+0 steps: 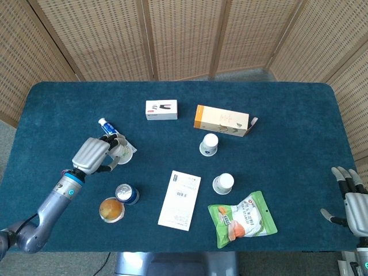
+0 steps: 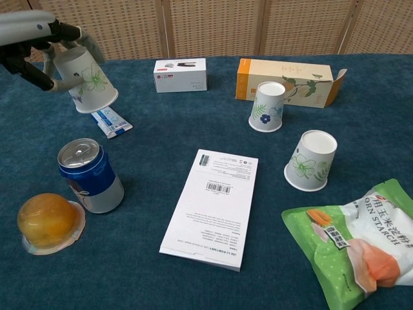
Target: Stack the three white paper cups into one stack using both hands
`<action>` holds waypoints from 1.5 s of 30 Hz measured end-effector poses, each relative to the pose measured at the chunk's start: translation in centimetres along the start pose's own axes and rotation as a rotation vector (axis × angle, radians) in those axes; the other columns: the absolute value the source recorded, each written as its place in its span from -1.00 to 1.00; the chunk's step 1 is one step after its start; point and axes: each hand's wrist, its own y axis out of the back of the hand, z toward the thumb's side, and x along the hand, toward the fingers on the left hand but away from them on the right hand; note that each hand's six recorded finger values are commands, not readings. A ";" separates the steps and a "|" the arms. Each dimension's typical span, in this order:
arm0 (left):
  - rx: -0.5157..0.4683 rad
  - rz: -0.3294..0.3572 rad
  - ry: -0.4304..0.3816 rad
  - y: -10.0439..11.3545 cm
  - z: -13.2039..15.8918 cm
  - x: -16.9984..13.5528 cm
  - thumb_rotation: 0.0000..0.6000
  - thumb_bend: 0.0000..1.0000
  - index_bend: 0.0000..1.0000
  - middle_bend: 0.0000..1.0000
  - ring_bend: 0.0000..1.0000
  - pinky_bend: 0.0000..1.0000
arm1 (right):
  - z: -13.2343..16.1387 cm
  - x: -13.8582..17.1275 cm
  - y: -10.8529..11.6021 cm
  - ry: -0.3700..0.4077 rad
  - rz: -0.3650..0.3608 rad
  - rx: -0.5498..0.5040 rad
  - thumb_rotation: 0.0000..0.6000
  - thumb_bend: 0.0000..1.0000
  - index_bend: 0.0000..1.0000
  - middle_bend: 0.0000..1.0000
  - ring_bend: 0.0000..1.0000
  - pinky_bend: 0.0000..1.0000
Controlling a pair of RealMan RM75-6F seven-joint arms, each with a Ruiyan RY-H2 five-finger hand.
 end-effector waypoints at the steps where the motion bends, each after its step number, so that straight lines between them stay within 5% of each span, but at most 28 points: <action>1: -0.009 0.009 -0.009 0.5 0.3 -0.2 1.00 -0.01 -0.44 -0.47 -0.37 0.17 | 0.1 0.0 0.0 0.002 0.002 0.000 0.87 -0.62 -1.00 -1.00 -1.00 -0.22; 15: -0.005 0.046 -0.059 2.7 2.5 1.0 1.00 -0.01 -0.44 -0.47 -0.37 0.17 | 1.0 1.0 0.3 0.044 0.017 -0.016 0.87 -0.62 -1.00 -1.00 -1.00 -0.22; 45: -0.016 0.051 -0.186 1.0 10.3 7.7 1.00 -0.01 -0.44 -0.47 -0.37 0.15 | 2.8 2.9 1.2 0.135 0.070 -0.044 0.87 -0.62 -1.00 -1.00 -1.00 -0.21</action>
